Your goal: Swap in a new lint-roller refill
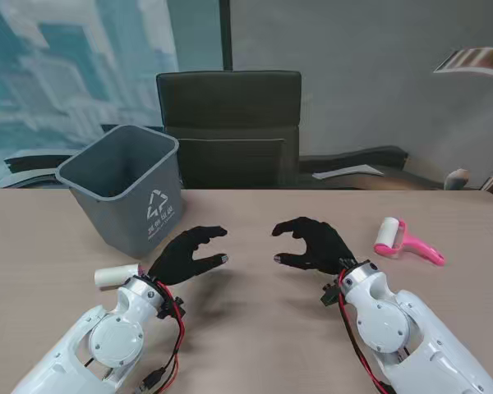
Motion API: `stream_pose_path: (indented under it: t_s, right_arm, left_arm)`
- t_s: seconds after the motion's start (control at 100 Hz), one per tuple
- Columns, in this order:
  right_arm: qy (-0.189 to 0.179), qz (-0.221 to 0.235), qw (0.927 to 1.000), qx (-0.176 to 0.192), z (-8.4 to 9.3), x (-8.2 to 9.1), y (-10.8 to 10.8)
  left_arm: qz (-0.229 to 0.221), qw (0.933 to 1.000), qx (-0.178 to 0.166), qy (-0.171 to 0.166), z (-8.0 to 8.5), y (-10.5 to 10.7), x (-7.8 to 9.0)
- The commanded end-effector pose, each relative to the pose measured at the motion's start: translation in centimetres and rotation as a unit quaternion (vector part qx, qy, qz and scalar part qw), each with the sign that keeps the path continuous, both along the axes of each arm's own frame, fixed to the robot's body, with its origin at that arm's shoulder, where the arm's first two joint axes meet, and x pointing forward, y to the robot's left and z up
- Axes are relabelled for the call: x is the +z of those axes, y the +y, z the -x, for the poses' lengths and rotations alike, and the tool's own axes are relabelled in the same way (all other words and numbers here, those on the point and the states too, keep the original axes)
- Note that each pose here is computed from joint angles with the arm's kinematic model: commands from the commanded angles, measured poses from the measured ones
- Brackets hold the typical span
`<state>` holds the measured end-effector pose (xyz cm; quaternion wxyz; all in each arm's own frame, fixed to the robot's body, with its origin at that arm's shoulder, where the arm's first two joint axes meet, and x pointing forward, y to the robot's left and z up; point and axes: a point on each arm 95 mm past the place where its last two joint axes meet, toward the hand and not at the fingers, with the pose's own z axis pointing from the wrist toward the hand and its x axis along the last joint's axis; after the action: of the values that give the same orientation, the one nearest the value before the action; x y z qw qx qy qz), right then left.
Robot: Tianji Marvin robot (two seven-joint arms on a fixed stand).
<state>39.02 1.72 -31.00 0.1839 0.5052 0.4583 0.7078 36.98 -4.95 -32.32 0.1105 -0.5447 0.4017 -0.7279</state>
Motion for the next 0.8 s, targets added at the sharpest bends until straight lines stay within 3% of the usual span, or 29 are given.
stream_pose_path:
  t_s: [0.0,0.27,0.38,0.47,0.58,0.79]
  right_arm:
    - [0.004,0.002,1.0,0.003,0.2,-0.2,0.2]
    - [-0.004,0.01,0.9999,-0.007,0.8,0.5,-0.1]
    - [-0.018,0.057,0.998,-0.023,1.7,1.5,-1.6]
    - [-0.038,0.109,0.9921,-0.05,2.6,2.8,-4.0]
    - [-0.062,0.178,0.9778,-0.093,3.9,3.8,-7.4]
    - [-0.064,0.301,0.9341,-0.181,4.8,4.2,-14.2]
  left_arm:
    - [-0.001,1.0,-0.006,0.005,0.2,-0.3,-0.1]
    - [0.002,1.0,-0.005,0.005,0.1,-0.4,-0.1]
    - [0.001,1.0,-0.003,0.009,0.0,-0.4,-0.2]
    - [0.003,0.9999,-0.001,0.017,-0.1,-0.3,-0.3]
    - [0.005,0.9996,0.001,0.028,-0.3,-0.4,-0.7]
    - [0.007,0.9989,-0.001,0.046,-0.5,-0.6,-1.2]
